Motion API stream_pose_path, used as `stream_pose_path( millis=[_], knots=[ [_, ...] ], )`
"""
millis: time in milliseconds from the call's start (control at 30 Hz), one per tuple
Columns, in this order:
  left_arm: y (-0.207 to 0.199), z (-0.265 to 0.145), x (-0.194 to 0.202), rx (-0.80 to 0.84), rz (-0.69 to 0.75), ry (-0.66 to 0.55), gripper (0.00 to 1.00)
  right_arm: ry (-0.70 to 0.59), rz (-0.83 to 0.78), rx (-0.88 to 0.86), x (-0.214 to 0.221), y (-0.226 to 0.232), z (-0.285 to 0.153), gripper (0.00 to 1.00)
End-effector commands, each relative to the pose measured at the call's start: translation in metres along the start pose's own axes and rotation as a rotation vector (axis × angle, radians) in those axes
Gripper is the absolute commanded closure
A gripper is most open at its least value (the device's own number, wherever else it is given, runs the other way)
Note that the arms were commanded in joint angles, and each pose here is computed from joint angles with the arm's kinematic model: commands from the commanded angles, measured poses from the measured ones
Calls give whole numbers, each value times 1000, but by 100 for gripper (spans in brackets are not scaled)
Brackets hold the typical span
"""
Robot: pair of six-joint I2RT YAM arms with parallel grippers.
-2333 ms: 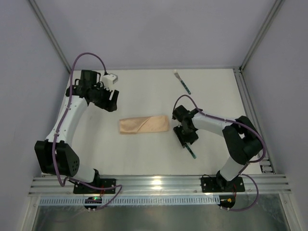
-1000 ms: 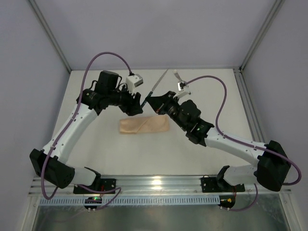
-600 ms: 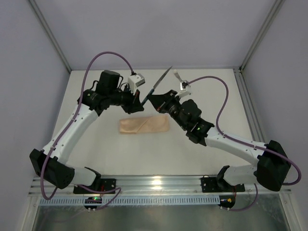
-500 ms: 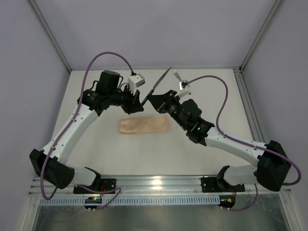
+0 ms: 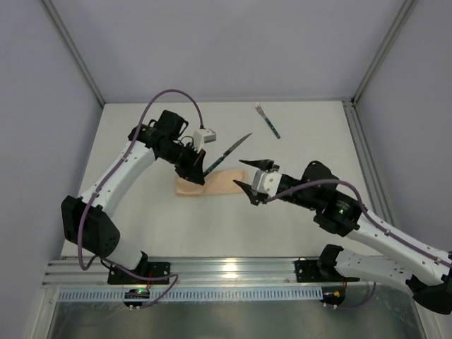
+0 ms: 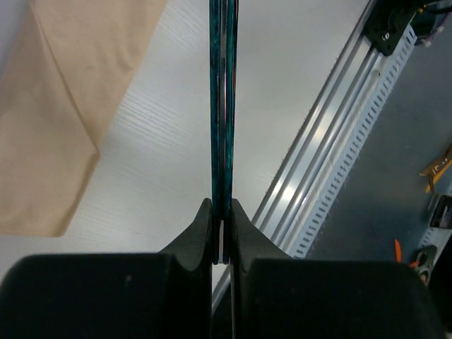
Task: Fold the napkin into a case and place the utensils inside
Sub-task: Pass from the right arm to the left, then pass from the left arm to the right
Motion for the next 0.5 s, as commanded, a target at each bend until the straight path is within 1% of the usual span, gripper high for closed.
stream_pose_path(
  millis=[0, 33, 67, 100, 133, 167, 233, 433, 467],
  knots=[
    [-15, -7, 8, 152, 12, 67, 100, 155, -436, -296, 21, 11, 23, 42],
    [-17, -7, 9, 178, 13, 69, 100, 176, -496, -344, 18, 10, 40, 42],
    [-19, -7, 12, 199, 10, 85, 100, 226, -512, -392, 24, 14, 45, 42],
    [-21, -8, 14, 213, 15, 92, 100, 254, -538, -396, 25, 14, 51, 41],
    [-22, -7, 15, 228, 19, 99, 100, 248, -565, -415, 21, 16, 58, 41],
    [-23, -7, 16, 236, 19, 104, 100, 264, -592, -446, 29, 20, 67, 41],
    [-25, -8, 19, 258, 25, 113, 100, 269, -607, -456, 31, 22, 75, 41],
    [-28, -7, 25, 301, 29, 133, 100, 365, -602, -488, 55, 27, 90, 41],
    [-28, -7, 26, 307, 30, 133, 100, 379, -600, -478, 58, 27, 92, 43]
  ],
)
Point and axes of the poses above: each gripper's point midway between its finger pads, its own z axis out along the fingers, its own y axis along the line the jaws close on, x = y × z, the point moved 9 cm from there along -z, back along the fingers, and after that the axes turned 5 degrees about z, right-handed, at the moved point
